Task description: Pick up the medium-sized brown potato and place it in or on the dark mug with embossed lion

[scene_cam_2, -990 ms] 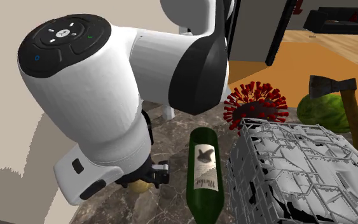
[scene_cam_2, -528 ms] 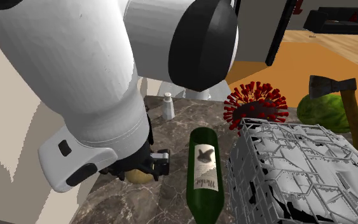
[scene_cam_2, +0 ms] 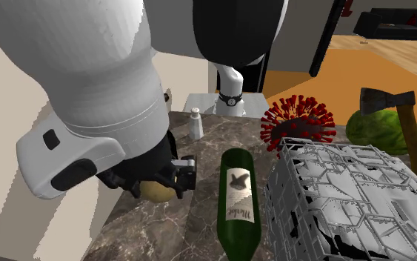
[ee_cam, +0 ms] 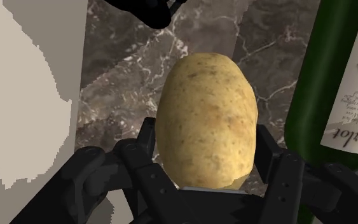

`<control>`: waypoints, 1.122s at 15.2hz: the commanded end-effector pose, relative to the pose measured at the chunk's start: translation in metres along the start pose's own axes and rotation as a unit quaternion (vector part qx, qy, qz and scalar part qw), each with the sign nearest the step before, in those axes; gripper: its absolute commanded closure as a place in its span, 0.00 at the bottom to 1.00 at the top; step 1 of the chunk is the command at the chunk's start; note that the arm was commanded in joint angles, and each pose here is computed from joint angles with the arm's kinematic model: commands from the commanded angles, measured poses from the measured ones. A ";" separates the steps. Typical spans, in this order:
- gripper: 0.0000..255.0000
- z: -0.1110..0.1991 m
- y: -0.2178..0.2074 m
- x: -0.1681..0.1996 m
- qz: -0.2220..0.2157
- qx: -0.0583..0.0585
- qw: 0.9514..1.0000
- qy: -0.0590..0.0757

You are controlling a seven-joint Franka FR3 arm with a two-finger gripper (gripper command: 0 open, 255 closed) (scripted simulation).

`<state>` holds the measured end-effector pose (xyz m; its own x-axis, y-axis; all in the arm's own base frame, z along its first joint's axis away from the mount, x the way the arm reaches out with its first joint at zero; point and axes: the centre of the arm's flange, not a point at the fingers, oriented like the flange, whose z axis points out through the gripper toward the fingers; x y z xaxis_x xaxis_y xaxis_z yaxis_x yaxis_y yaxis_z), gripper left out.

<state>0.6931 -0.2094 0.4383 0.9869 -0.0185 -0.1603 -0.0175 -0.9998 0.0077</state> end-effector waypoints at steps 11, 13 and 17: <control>1.00 -0.062 0.001 -0.010 0.000 0.000 1.000 0.000; 1.00 -0.072 0.001 -0.012 0.000 0.000 1.000 0.000; 1.00 -0.068 0.019 -0.047 0.000 0.000 1.000 0.000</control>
<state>0.6717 -0.2217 0.5126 0.9866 -0.0192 -0.1621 -0.0180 -0.9998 0.0087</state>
